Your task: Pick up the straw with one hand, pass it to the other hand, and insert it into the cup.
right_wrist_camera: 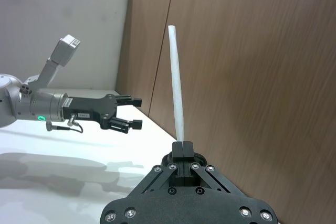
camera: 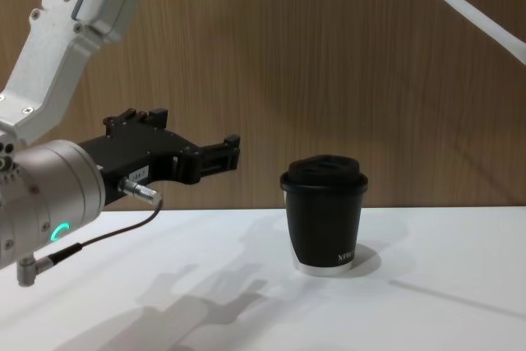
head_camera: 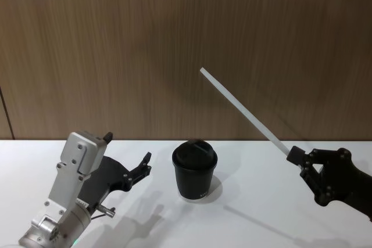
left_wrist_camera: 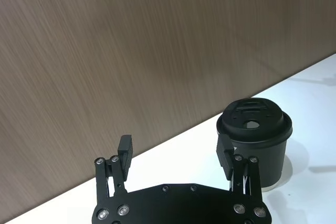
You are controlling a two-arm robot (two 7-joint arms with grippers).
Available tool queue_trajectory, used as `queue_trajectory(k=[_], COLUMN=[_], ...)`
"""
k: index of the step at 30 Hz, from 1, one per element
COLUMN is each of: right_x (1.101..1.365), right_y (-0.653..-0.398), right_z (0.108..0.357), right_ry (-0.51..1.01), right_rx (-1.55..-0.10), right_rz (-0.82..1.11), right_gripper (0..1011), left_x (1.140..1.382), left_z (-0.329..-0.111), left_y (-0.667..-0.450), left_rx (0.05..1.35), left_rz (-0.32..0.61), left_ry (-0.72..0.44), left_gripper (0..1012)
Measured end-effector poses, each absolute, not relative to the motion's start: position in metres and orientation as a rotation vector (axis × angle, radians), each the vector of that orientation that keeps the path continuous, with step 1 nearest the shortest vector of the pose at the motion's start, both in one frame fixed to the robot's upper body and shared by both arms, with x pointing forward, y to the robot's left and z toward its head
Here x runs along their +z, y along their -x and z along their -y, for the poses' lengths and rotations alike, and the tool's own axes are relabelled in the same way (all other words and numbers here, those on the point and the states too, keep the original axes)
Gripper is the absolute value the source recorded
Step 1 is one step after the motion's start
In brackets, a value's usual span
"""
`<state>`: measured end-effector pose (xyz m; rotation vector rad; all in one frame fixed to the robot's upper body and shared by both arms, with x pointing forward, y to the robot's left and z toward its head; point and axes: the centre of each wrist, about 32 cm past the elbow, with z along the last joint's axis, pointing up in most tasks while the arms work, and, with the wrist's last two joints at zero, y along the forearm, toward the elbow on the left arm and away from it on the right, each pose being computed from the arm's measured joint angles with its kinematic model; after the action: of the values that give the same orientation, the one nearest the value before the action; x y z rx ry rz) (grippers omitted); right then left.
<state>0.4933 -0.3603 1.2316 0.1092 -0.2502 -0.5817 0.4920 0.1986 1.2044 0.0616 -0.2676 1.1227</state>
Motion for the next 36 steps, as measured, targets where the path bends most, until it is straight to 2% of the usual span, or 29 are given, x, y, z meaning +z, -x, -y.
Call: queue_trajectory(k=[12,27,36], right_x=[1.232,1.232,1.232], right_y=[-0.493,-0.493,-0.493], right_z=[0.359,0.358,0.358], right_ry=[-0.114,-0.117,-0.117], right_rx=[-0.580,-0.578,-0.578], right_rz=[0.248,0.247,0.247], right_gripper=[1,0,1], left_x=[1.213,1.235,1.248], left_z=[-0.208,-0.228,-0.238], left_y=[-0.490,-0.488,-0.490], left_rx=[1.059,0.890,0.746], left_rz=[0.249,0.129,0.050], left_ry=[-0.026,0.094,0.169], left_gripper=[1003,1003,1003])
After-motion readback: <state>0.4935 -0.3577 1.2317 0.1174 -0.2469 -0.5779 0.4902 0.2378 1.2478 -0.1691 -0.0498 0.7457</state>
